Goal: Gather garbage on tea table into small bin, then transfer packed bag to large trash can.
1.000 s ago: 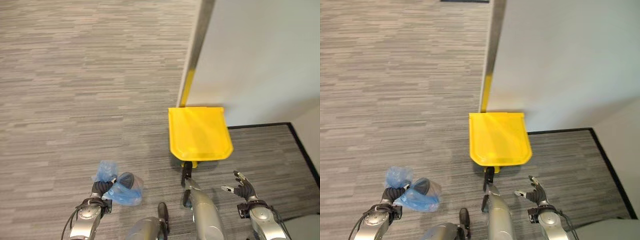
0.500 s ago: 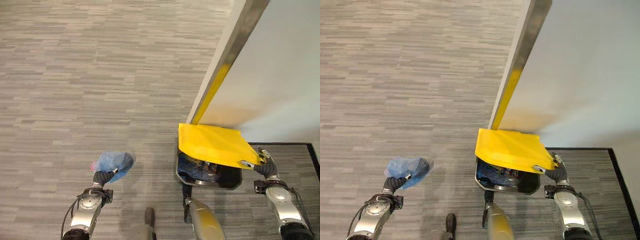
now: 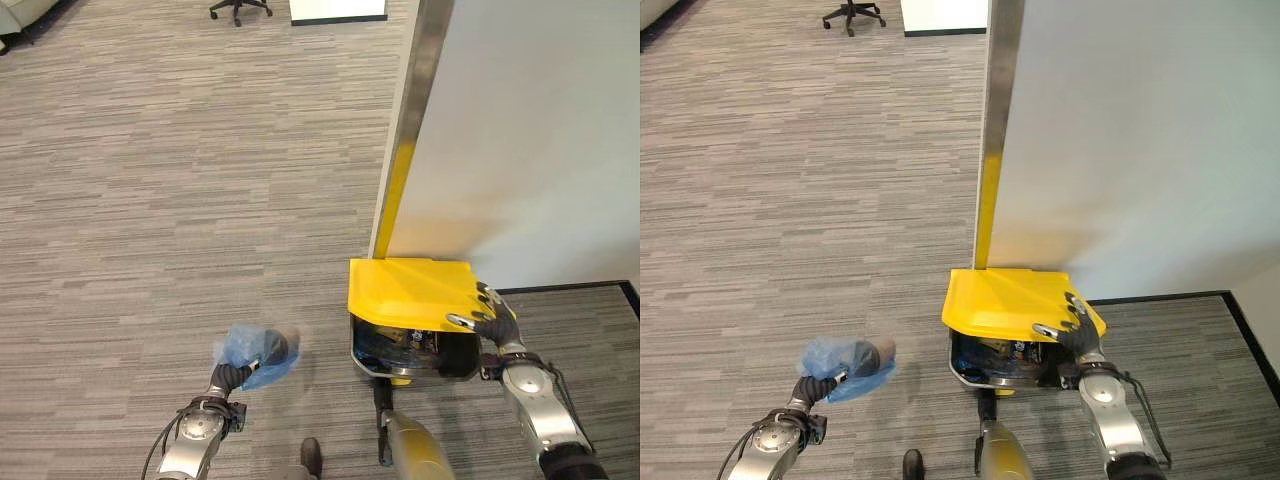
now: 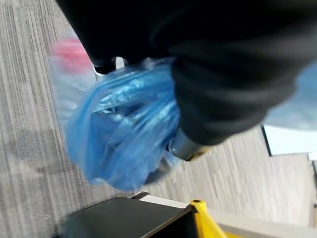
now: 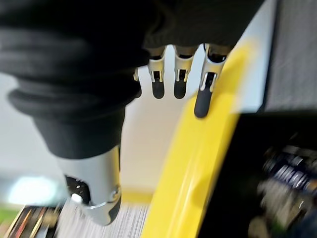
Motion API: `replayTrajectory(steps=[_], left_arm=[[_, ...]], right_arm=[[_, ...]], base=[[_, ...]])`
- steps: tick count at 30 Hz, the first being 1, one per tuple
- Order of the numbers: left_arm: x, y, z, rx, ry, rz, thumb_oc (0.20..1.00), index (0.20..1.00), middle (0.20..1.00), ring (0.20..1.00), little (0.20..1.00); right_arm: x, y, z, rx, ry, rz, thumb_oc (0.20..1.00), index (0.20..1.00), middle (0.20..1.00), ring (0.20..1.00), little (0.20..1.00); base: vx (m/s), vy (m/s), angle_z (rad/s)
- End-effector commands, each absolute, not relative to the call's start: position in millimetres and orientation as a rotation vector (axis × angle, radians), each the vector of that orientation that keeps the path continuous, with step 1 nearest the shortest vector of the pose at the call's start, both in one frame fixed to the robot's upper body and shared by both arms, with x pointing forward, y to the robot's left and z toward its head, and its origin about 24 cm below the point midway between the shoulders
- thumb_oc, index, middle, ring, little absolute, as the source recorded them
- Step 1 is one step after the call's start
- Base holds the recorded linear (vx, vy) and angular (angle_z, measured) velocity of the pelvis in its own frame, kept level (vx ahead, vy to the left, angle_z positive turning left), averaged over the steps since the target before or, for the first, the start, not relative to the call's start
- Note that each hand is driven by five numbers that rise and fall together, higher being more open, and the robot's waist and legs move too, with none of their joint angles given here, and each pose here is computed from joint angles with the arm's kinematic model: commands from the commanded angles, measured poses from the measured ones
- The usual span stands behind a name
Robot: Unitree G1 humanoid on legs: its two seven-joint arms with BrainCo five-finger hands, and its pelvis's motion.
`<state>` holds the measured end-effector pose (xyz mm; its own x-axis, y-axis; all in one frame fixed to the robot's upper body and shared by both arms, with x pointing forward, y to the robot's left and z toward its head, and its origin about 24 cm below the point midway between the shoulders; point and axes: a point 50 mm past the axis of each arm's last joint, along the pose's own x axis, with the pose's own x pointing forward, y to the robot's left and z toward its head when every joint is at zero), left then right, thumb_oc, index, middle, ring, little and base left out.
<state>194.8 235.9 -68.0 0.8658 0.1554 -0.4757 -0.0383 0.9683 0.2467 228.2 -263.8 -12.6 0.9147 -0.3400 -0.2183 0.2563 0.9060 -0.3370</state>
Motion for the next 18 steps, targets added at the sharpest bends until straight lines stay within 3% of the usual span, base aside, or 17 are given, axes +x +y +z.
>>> replayTrajectory(steps=[1, 6, 10, 14, 18], left_arm=[[213, 250, -40, 0.273, 0.364, 0.136, 0.200, 0.200, 0.200, 0.200, 0.200], [214, 243, -47, 0.273, 0.399, 0.105, 0.200, 0.200, 0.200, 0.200, 0.200], [214, 241, -49, 0.282, 0.408, 0.086, 0.200, 0.200, 0.200, 0.200, 0.200], [228, 225, -38, 0.308, 0.346, -0.007, 0.200, 0.200, 0.200, 0.200, 0.200], [241, 208, -24, 0.333, 0.265, -0.106, 0.200, 0.200, 0.200, 0.200, 0.200]], right_arm=[[241, -251, -22, -0.332, 0.294, -0.327, 1.000, 1.000, 1.000, 1.000, 1.000], [211, -227, -88, -0.225, 0.635, -0.229, 1.000, 1.000, 1.000, 1.000, 1.000], [220, -212, -83, -0.279, 0.602, -0.107, 1.000, 1.000, 1.000, 1.000, 1.000], [278, -170, -17, -0.450, 0.267, 0.142, 1.000, 1.000, 1.000, 1.000, 1.000], [312, -156, 28, -0.499, 0.086, 0.187, 1.000, 1.000, 1.000, 1.000, 1.000]], base=[[-0.01, -0.017, -0.16], [0.01, -0.018, 0.04], [0.01, -0.010, 0.05], [0.01, -0.035, 0.12], [-0.02, -0.018, 0.07]])
